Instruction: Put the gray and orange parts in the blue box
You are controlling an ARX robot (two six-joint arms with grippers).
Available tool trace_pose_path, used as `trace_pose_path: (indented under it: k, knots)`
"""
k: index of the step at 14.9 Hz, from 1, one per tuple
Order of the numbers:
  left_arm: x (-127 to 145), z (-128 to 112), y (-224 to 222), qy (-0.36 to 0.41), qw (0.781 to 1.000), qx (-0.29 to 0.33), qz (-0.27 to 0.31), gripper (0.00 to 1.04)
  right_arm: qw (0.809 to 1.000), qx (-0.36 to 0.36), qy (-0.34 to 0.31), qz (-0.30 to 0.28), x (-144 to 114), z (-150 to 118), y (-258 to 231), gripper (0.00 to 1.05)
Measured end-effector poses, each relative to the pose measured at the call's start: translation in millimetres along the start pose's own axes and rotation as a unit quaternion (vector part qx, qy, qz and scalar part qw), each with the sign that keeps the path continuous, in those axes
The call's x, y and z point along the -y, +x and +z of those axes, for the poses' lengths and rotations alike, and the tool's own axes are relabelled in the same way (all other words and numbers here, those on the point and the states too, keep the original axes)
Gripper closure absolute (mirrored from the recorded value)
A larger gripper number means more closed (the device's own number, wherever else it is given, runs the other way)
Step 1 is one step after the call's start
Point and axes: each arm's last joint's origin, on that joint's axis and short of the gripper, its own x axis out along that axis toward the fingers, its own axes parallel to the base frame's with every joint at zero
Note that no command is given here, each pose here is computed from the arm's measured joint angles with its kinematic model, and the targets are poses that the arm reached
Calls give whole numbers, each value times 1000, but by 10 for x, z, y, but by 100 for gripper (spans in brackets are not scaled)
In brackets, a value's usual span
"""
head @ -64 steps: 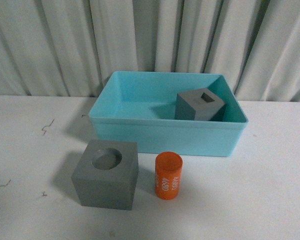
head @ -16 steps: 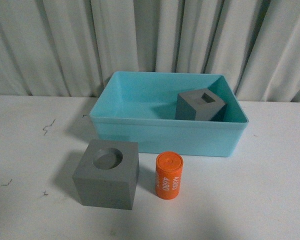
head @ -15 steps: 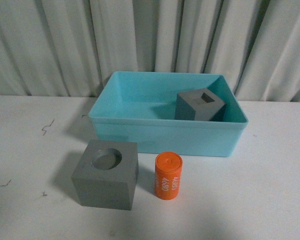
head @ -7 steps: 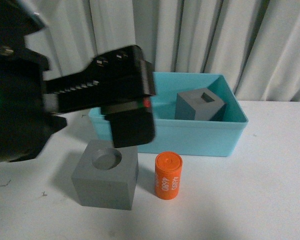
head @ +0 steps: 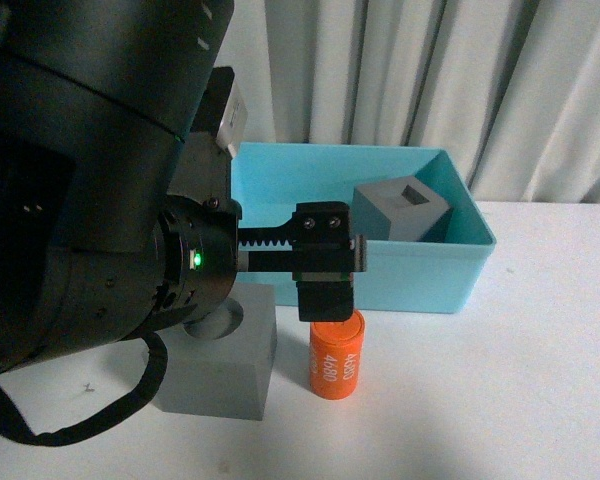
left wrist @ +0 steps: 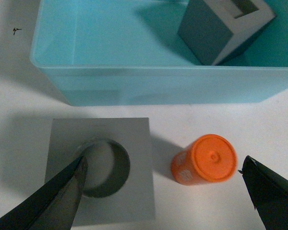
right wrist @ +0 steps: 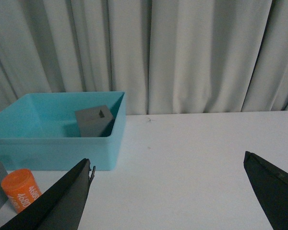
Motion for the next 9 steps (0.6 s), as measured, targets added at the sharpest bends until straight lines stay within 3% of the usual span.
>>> trace_pose_path:
  k: [2,4,9]
  knots:
    - [-88,-33,140,9,1000,-6,18,7,1000,0,0,0,0,0,0,6]
    - [-372,-1,303,26,998,-2,52,7,1000,0,0,0,0,0,0,6]
    - [-458,-122,327,54,997,-22,41,7,1000,0,0,0,0,0,0,6]
